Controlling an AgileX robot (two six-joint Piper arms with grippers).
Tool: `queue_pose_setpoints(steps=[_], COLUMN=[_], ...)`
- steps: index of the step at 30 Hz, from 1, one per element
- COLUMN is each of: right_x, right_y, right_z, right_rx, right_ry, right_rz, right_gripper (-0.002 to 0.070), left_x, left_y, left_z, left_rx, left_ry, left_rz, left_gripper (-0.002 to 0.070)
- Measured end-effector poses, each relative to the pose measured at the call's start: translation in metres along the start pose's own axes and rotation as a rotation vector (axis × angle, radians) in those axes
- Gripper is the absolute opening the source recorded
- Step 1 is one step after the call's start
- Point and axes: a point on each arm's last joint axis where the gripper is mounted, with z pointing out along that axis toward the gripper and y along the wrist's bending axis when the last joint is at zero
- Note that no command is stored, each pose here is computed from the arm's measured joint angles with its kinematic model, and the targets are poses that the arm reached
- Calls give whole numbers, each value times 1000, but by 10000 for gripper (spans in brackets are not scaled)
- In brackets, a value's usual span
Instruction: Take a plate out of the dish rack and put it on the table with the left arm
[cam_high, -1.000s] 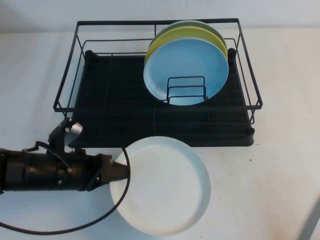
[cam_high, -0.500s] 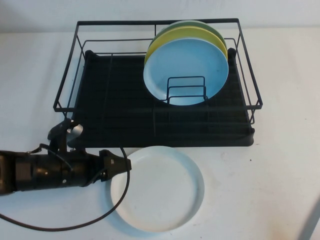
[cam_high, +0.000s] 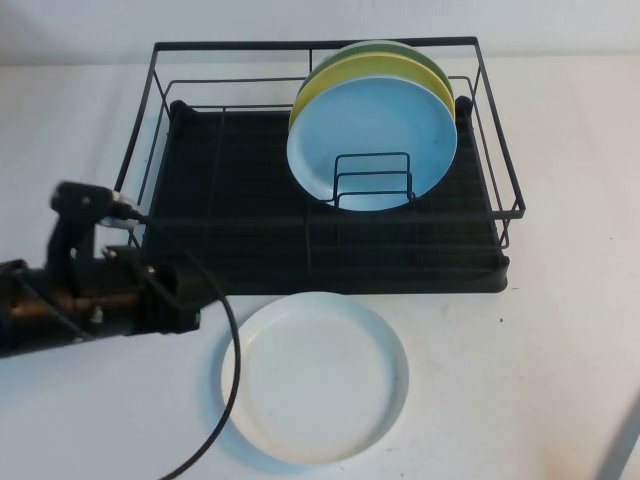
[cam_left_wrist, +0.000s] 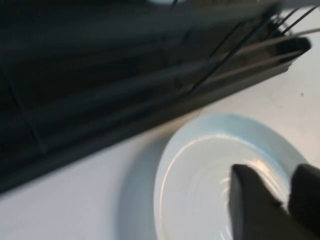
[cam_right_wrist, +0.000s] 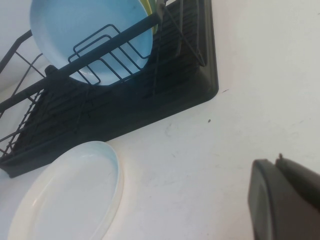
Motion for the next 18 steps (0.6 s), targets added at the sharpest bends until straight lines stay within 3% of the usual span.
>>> queue_pose_setpoints(steps=[2,5,11,18], right_x=[0,0,0,0], right_y=[0,0,0,0], right_z=[0,0,0,0], right_rx=[0,0,0,0], right_ry=[0,0,0,0], right_rz=[0,0,0,0], right_gripper=[-20,-20,-20,-20], left_x=[-10,-22,-25,-12], left_y=[-12,-34,-70,-100], left_z=[-19,-53,-104,-128], left_rx=[-28,-75,-143,-57], left_ry=[-36,-101,-167,-155], left_rz=[102,229,364,434], left_gripper=[70,21,2,0])
